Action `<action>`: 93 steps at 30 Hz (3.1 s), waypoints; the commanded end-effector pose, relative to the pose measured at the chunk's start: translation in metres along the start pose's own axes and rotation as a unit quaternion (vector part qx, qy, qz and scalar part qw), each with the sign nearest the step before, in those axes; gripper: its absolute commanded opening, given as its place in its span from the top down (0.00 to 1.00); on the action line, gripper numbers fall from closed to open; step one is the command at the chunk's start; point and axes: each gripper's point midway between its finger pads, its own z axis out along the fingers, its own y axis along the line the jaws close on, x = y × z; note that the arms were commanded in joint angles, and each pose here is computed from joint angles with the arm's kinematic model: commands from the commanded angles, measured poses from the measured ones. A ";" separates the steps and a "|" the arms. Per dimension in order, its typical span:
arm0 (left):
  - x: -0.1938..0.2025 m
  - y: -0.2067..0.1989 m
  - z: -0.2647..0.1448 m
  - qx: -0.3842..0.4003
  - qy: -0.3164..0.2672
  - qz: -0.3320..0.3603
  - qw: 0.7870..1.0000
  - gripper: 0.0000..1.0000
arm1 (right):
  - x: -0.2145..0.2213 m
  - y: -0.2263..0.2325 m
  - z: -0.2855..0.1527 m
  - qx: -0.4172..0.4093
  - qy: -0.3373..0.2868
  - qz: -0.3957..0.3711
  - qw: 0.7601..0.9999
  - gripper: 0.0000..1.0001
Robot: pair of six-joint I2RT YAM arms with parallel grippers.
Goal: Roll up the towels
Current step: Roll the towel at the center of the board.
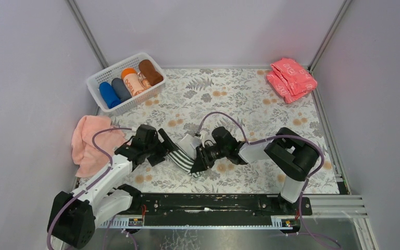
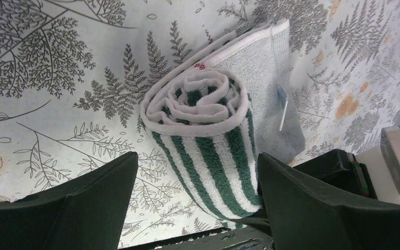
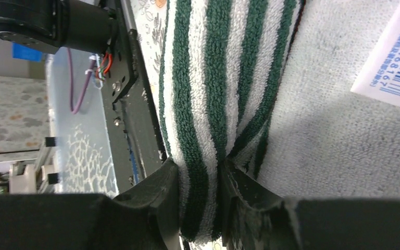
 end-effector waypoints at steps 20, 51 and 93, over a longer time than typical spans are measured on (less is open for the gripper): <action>0.022 0.052 0.059 -0.090 0.039 0.000 0.995 0.58 | 0.053 -0.031 -0.014 0.049 0.074 0.149 0.985 0.87; 0.020 0.044 0.050 -0.106 0.053 0.032 0.992 0.61 | -0.033 0.039 -0.028 0.438 0.045 -0.352 0.826 0.16; -0.005 0.004 -0.001 -0.027 -0.010 0.005 1.000 0.15 | 0.049 0.019 -0.004 -0.048 0.084 0.056 0.994 0.85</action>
